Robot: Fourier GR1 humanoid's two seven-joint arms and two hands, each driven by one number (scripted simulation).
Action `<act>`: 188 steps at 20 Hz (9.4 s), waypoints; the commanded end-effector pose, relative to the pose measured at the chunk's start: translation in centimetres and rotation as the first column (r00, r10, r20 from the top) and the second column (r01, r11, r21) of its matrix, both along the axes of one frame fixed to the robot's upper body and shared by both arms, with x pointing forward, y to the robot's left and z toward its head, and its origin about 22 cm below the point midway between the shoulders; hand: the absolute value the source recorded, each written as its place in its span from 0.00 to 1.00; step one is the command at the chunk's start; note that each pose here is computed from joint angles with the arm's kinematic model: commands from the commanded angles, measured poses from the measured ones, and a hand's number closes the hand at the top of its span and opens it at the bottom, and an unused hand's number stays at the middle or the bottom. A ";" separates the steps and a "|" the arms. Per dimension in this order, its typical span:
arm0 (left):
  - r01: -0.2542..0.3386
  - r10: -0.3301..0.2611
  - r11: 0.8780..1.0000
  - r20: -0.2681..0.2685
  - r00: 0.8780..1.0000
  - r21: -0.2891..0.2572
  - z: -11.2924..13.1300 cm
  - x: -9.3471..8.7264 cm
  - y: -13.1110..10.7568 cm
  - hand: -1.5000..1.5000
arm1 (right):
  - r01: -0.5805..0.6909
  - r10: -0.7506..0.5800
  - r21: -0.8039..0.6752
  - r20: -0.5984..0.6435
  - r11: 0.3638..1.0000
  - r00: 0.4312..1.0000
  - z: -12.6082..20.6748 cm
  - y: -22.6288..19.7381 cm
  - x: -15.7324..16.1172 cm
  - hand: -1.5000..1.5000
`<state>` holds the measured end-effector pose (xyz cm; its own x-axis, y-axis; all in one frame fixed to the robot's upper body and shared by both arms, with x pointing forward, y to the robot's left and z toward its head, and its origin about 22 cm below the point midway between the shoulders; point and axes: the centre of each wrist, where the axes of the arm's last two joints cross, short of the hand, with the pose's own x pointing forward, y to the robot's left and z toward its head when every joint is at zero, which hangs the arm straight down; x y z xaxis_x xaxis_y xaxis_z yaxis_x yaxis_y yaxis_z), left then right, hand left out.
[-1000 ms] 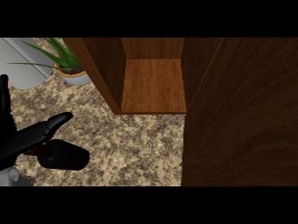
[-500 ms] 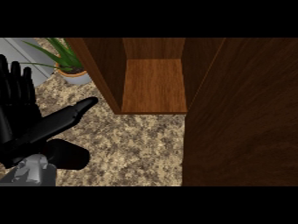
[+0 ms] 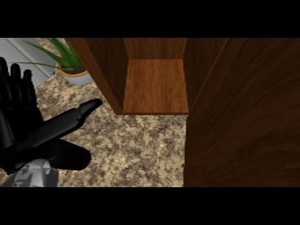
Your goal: Pick up the wine, place it into the cabinet and close the cabinet
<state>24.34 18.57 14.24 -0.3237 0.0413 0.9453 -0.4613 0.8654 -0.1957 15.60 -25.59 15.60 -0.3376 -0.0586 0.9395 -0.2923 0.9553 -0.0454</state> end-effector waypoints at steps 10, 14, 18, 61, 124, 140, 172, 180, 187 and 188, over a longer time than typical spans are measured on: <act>-0.068 0.068 0.998 -0.057 0.996 0.014 -0.1 -2.5 1.1 0.00 | -0.011 0.011 0.009 -0.009 1.000 1.000 2.4 -0.1 -1.4 0.00; -0.105 0.106 0.994 -0.076 0.991 0.006 -1.9 -2.1 0.3 0.00 | 0.002 -0.002 0.003 0.003 1.000 1.000 2.9 1.3 -0.4 0.00; -0.121 0.120 0.993 -0.097 0.988 -0.003 -2.4 -4.8 2.2 0.00 | 0.009 -0.009 -0.019 -0.008 1.000 1.000 1.6 1.4 -0.1 0.00; -0.156 0.139 0.987 -0.278 0.950 -0.040 -20.7 -10.6 8.2 0.00 | -0.013 0.013 0.005 -0.012 1.000 1.000 1.0 2.7 -0.1 0.00; 0.497 -0.519 0.841 -0.063 0.852 -0.212 -32.4 -10.7 9.7 1.00 | 0.032 -0.032 -0.033 -0.011 0.999 0.999 0.3 0.8 1.2 0.00; 0.585 -0.582 0.792 0.074 0.810 -0.175 -20.3 -9.1 4.6 1.00 | 0.014 -0.015 -0.022 -0.003 1.000 1.000 -1.4 1.8 0.6 0.00; 0.566 -0.566 0.825 0.007 0.825 0.004 -10.2 5.6 -6.7 1.00 | 0.022 -0.022 -0.009 -0.019 1.000 1.000 -1.6 0.3 3.1 0.00; 0.535 -0.533 0.845 -0.044 0.845 0.022 -10.7 8.1 -10.2 1.00 | 0.029 -0.030 -0.021 -0.023 0.999 0.999 -0.6 0.9 2.1 0.00; 0.513 -0.513 0.858 -0.046 0.857 -0.010 -15.2 5.9 -9.9 1.00 | 0.006 -0.006 -0.002 -0.006 1.000 1.000 -0.5 0.0 1.5 0.00; 0.513 -0.510 0.859 -0.077 0.857 0.012 -15.0 6.1 -11.2 1.00 | 0.001 -0.001 -0.019 0.010 1.000 1.000 -2.1 2.2 1.6 0.00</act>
